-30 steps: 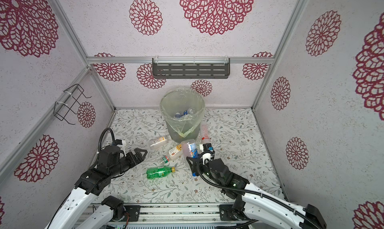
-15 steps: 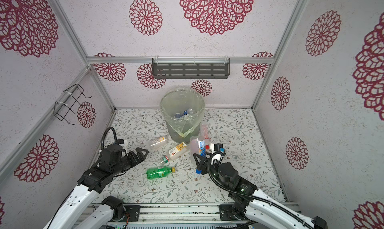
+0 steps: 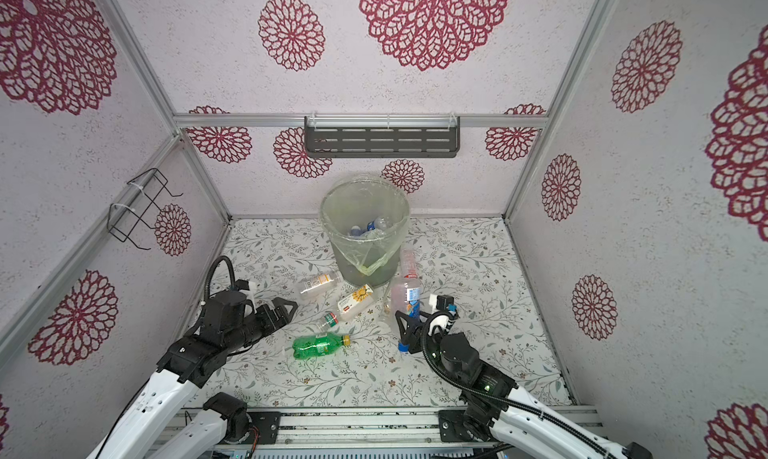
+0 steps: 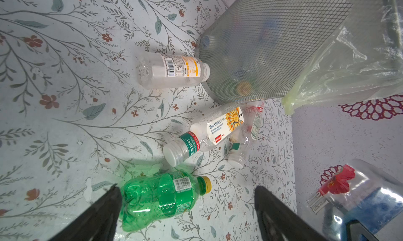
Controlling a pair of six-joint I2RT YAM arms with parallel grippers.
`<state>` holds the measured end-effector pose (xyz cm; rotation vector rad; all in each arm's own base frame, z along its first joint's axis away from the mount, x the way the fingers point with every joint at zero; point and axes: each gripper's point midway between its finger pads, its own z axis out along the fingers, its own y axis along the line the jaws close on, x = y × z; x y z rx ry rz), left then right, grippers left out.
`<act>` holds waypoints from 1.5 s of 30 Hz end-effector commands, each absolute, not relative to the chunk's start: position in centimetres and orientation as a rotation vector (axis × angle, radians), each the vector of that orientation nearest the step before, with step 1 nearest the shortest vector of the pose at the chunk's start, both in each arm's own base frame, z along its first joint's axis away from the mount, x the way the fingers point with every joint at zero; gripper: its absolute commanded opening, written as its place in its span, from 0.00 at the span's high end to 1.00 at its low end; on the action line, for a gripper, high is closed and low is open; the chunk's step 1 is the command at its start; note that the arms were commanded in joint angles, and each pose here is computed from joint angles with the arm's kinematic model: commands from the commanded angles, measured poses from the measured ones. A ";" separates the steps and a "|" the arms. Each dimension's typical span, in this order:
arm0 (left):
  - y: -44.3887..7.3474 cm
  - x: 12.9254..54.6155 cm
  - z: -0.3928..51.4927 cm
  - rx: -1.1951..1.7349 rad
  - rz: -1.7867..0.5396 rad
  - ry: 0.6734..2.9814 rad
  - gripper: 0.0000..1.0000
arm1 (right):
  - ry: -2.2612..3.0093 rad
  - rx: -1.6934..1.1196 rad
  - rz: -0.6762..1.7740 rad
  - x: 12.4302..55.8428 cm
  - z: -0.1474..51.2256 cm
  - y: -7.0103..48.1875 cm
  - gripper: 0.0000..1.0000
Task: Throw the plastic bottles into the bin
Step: 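Lift the Artesian bottle with the right gripper toward the bin, then carry the Artesian bottle over the bin and open the right gripper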
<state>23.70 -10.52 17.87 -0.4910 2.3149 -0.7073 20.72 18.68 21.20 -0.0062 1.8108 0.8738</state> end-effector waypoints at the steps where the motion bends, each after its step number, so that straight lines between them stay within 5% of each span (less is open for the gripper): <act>1: -10.3 24.0 17.6 -0.497 -0.703 2.303 0.03 | 1.709 0.055 0.933 21.0 24.4 18.3 0.42; 11: -10.3 24.0 18.2 -0.486 -0.700 2.293 0.03 | 1.631 -0.085 0.828 23.8 33.5 21.9 0.42; 18: -10.2 24.2 18.6 -0.490 -0.701 2.282 0.03 | 1.611 0.031 0.667 34.4 42.6 23.8 0.41; 19: -10.3 24.2 18.8 -0.489 -0.705 2.276 0.03 | 1.634 0.068 0.658 36.6 42.9 23.8 0.38; 22: -10.3 24.4 19.2 -0.492 -0.713 2.264 0.03 | 1.701 0.114 0.660 41.8 44.3 24.8 0.02; 23: -10.3 24.4 19.4 -0.492 -0.715 2.261 0.03 | 1.699 0.113 0.678 42.5 45.3 25.4 0.01; 31: -10.0 24.1 20.1 -0.478 -0.702 2.255 0.03 | 1.586 0.091 0.803 39.4 49.1 24.9 0.01; 45: -10.9 24.5 20.4 -0.482 -0.728 2.301 0.03 | 1.682 0.107 0.797 31.5 41.6 19.2 0.01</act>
